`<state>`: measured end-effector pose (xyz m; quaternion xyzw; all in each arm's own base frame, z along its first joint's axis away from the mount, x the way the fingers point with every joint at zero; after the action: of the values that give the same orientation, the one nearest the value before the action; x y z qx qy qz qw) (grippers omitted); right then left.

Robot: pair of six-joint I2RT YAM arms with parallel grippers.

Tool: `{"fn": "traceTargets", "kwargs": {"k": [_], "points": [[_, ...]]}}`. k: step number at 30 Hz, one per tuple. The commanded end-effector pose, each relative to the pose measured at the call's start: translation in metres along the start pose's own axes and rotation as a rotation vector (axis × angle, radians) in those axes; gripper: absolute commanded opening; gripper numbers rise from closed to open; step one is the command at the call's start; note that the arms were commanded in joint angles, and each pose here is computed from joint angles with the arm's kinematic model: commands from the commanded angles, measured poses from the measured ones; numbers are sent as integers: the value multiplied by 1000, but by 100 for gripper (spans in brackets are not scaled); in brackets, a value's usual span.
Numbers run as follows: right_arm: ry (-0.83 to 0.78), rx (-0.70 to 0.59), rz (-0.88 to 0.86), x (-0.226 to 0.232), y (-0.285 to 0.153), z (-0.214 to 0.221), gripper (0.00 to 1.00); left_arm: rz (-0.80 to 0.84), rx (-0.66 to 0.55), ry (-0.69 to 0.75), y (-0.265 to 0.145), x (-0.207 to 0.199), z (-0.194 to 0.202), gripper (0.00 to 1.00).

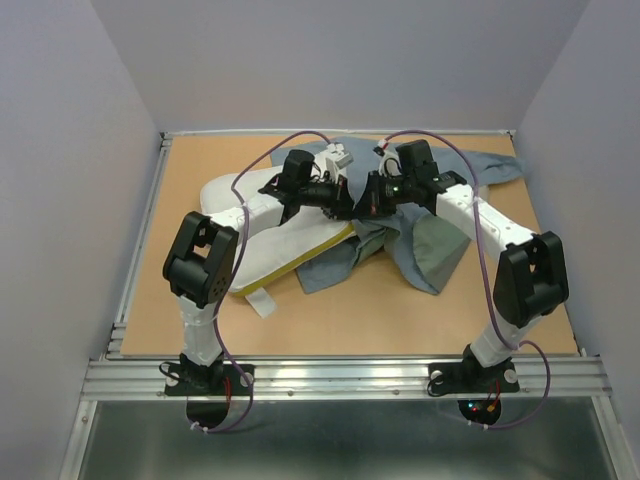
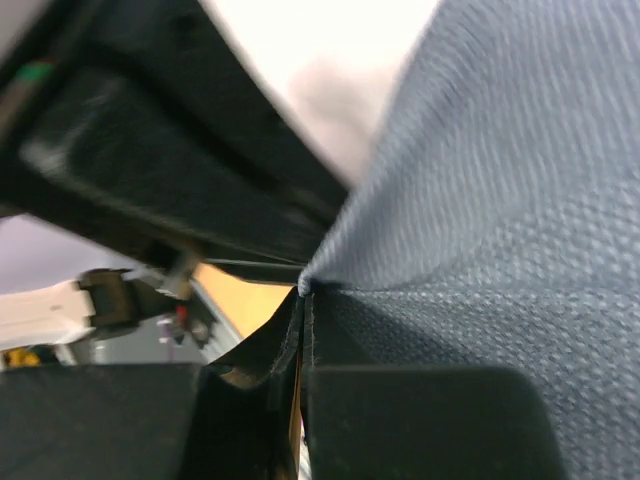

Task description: Put the pillow into the pillowcase

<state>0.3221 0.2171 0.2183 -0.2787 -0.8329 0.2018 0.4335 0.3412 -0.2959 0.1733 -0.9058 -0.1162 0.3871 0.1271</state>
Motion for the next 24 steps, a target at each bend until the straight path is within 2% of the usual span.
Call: {"fn": "traceTargets", "kwargs": {"k": [1,7,11,13,14,15,16,17,20,24], "points": [[-43,-51,-245,72,-20,-17,0,177,-212,87,-12,-58,-59,0],[-21,-94,-202,62,-16,-20,1,18,-172,-72,10,0,-19,0],[-38,-95,-137,44,-13,-11,0,-76,-113,-99,17,28,4,2],[-29,-95,-74,29,-14,-4,1,-66,-76,-70,14,32,8,16],[-36,-85,-51,23,-17,0,1,-60,-46,-74,10,29,11,36],[-26,-75,-26,16,-18,4,1,-43,-22,-54,5,25,17,42],[-10,-52,2,7,-18,14,1,-31,-10,24,-1,21,20,48],[-21,-33,11,4,-20,22,0,-14,-8,79,-14,3,18,68],[-32,-3,44,-6,-18,39,0,-5,73,174,-38,-15,39,93],[-33,39,70,-21,-7,49,0,-73,154,246,-65,-29,54,93]]}}
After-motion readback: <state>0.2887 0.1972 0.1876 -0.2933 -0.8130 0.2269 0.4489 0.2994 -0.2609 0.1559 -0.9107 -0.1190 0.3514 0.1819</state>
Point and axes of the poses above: each gripper's point midway between its finger pads, its own y axis out along the fingers, its own x axis along the line the jaws close on, z = x × y, the point moved 7 cm from there along -y, back along the fingers, and after that the axes turned 8 degrees about -y, right-handed, at the moved point
